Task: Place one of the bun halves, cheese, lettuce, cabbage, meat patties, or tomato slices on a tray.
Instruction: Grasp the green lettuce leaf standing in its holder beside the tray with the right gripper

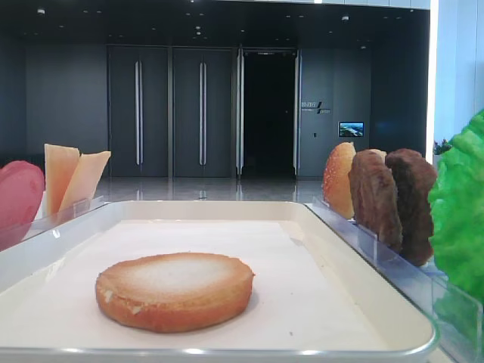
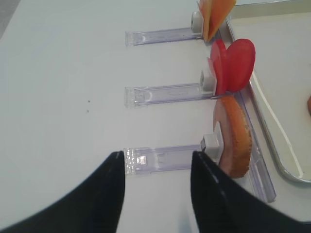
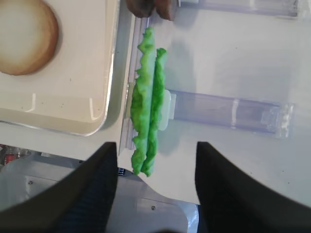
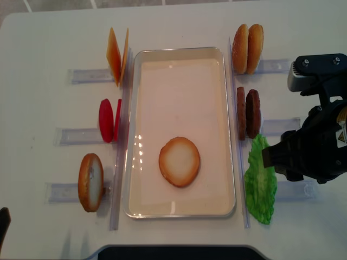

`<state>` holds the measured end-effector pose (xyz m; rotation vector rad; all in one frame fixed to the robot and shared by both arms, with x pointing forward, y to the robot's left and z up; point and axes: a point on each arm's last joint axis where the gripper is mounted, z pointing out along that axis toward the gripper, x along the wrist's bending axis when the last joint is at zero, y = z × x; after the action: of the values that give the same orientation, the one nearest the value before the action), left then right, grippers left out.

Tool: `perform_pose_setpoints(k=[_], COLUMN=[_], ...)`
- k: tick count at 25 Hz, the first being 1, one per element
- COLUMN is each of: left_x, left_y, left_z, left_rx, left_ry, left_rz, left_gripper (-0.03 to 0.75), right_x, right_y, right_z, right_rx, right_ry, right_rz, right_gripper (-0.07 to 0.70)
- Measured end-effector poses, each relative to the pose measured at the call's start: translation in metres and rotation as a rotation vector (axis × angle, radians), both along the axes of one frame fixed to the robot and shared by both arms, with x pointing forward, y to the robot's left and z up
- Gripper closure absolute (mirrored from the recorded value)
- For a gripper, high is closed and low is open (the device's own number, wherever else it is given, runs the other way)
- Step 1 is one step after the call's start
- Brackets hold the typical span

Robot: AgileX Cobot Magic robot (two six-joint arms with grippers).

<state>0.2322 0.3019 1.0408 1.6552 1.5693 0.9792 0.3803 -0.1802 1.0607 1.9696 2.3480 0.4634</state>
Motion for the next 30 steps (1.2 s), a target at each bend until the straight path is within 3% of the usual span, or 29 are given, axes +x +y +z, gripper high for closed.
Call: perform_pose_setpoints(k=[16,22,30], left_x=[0.0,0.0,0.0], left_y=[0.0,0.0,0.0], left_z=[0.0,0.0,0.0], left_rx=[0.0,0.0,0.0], left_ry=[0.0,0.0,0.0], left_rz=[0.0,0.0,0.0], left_gripper=[0.374,0.374,0.374], right_x=[0.029,0.032,0.032], right_y=[0.024,0.026,0.026], right_z=[-0.037,-0.04,-0.04], right_rx=[-0.06,-0.066,-0.066], right_ry=[0.056,0.057,0.056], right_rz=[0.037,0.049,0.05], right_gripper=[0.252,0.254,0.353])
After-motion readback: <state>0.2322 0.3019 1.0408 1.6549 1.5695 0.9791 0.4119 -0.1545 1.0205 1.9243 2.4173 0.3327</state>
